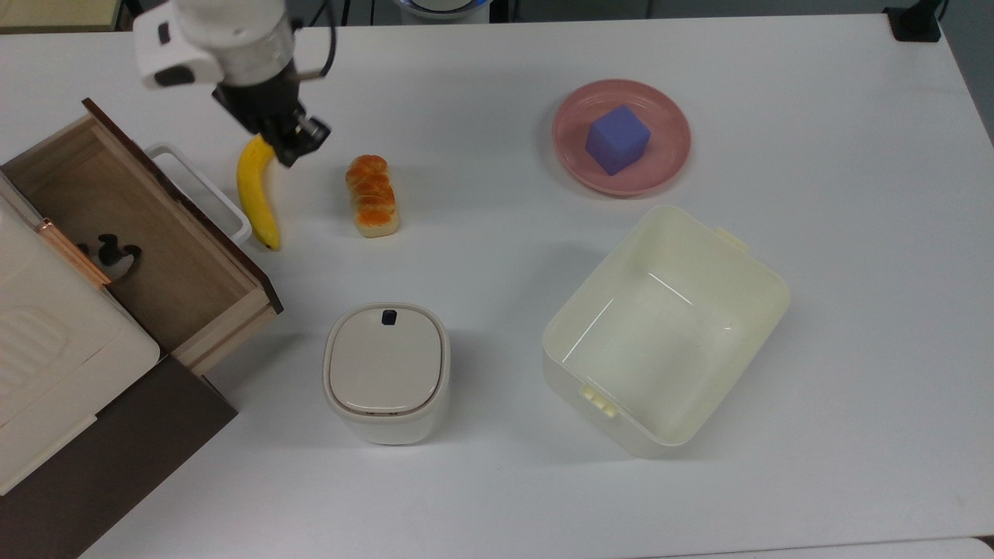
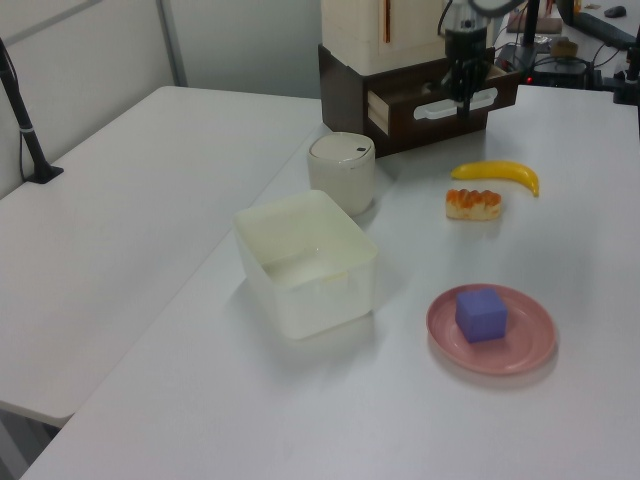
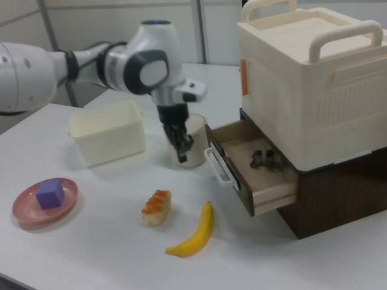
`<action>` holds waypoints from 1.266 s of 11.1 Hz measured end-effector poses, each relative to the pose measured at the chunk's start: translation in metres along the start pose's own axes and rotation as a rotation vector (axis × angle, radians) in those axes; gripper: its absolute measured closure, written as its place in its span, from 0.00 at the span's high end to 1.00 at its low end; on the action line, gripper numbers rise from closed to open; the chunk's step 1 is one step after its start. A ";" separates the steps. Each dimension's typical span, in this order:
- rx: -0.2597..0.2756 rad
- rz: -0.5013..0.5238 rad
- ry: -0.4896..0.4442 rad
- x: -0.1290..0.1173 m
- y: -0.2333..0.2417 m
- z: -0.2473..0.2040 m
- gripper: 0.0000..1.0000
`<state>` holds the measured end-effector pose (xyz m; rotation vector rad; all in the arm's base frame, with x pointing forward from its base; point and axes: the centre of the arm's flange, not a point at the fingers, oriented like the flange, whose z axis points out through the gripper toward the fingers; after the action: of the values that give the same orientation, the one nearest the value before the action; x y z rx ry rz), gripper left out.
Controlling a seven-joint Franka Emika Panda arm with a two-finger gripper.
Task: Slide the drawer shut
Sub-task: 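Lower the gripper beside the drawer front, next to its white handle, then push the drawer front with the gripper into the brown base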
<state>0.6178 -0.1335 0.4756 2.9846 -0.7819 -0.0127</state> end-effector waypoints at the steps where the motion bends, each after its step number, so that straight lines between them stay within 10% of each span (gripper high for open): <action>1: 0.004 0.038 0.012 0.011 0.012 0.014 0.01; 14: 0.069 0.258 0.220 0.067 0.078 0.049 0.01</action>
<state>0.6371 -0.2374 0.4316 2.8534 -1.1480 0.3524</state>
